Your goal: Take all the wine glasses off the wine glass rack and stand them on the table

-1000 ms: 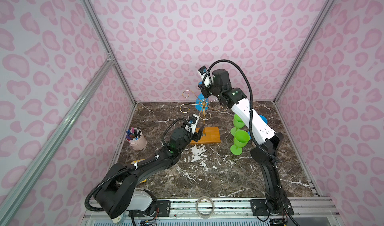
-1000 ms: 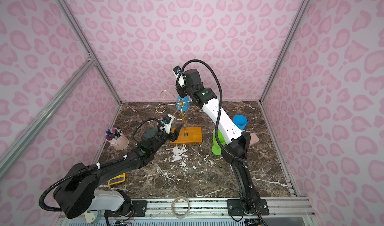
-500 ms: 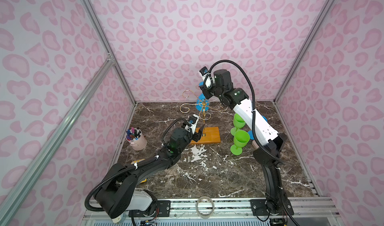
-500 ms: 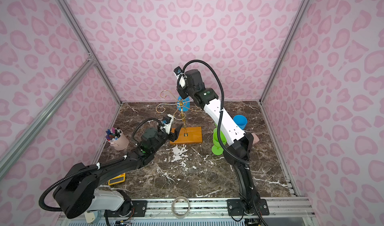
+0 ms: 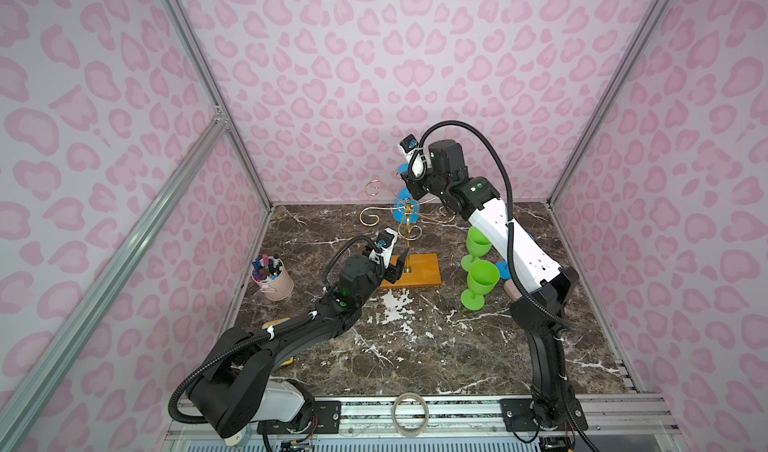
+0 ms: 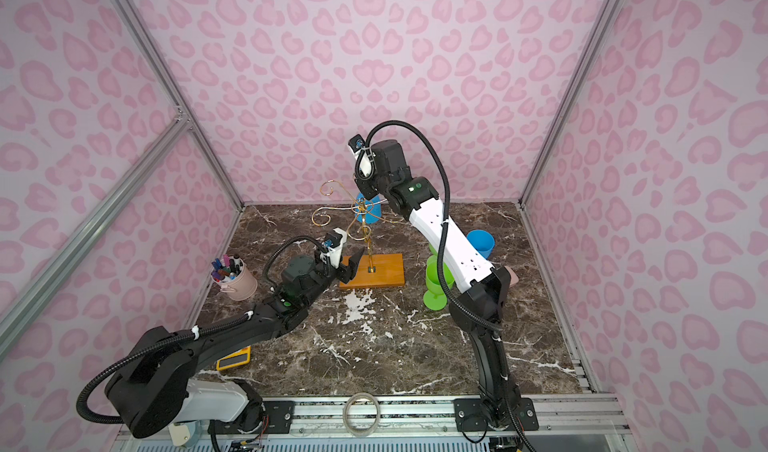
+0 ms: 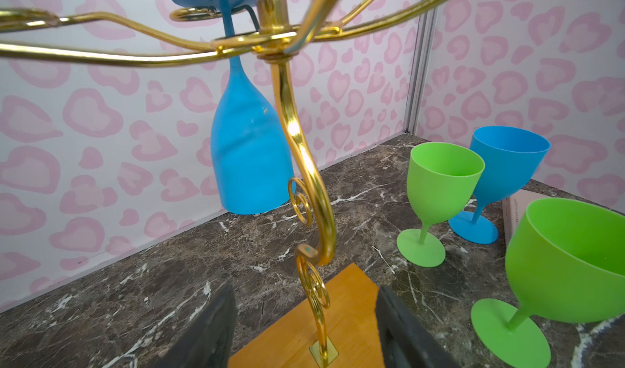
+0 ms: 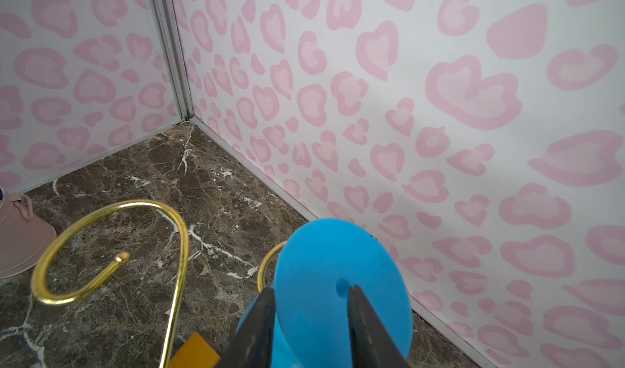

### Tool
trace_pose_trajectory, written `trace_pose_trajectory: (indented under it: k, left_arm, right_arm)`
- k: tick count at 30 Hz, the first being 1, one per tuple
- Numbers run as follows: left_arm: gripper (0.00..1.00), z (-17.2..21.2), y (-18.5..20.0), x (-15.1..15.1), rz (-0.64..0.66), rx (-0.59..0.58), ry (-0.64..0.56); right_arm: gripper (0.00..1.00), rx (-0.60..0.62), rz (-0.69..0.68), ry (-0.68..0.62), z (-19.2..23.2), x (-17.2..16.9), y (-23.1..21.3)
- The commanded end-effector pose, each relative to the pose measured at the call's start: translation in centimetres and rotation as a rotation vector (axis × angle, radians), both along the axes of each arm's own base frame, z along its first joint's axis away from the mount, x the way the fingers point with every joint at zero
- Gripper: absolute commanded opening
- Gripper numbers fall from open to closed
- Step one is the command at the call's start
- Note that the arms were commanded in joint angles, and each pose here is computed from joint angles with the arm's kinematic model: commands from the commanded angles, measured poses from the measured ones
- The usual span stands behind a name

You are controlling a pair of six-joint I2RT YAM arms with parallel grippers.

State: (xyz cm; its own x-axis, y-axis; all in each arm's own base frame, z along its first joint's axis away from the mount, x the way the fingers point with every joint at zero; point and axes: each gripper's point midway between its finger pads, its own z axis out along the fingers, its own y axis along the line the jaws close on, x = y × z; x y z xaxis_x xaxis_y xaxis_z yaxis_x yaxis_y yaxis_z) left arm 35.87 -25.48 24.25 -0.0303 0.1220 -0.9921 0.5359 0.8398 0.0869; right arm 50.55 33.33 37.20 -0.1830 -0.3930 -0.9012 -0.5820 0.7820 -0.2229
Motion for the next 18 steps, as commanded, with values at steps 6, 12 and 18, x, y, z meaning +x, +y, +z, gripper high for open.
trace_pose_trajectory:
  k: [6,12,18]
  left_arm:
    - [0.67,0.78,0.05,0.1,0.005,-0.009,-0.014]
    - [0.67,0.83,0.03,0.14,0.005,-0.011,-0.014]
    - [0.67,0.9,0.04,0.13,0.005,-0.01,-0.015]
  right_arm:
    - [0.35,-0.008,0.005,-0.011,0.03,-0.36,0.06]
    - [0.33,-0.011,0.003,-0.011,-0.08,-0.55,-0.04]
    - [0.33,-0.013,0.002,-0.015,-0.01,-0.52,-0.1]
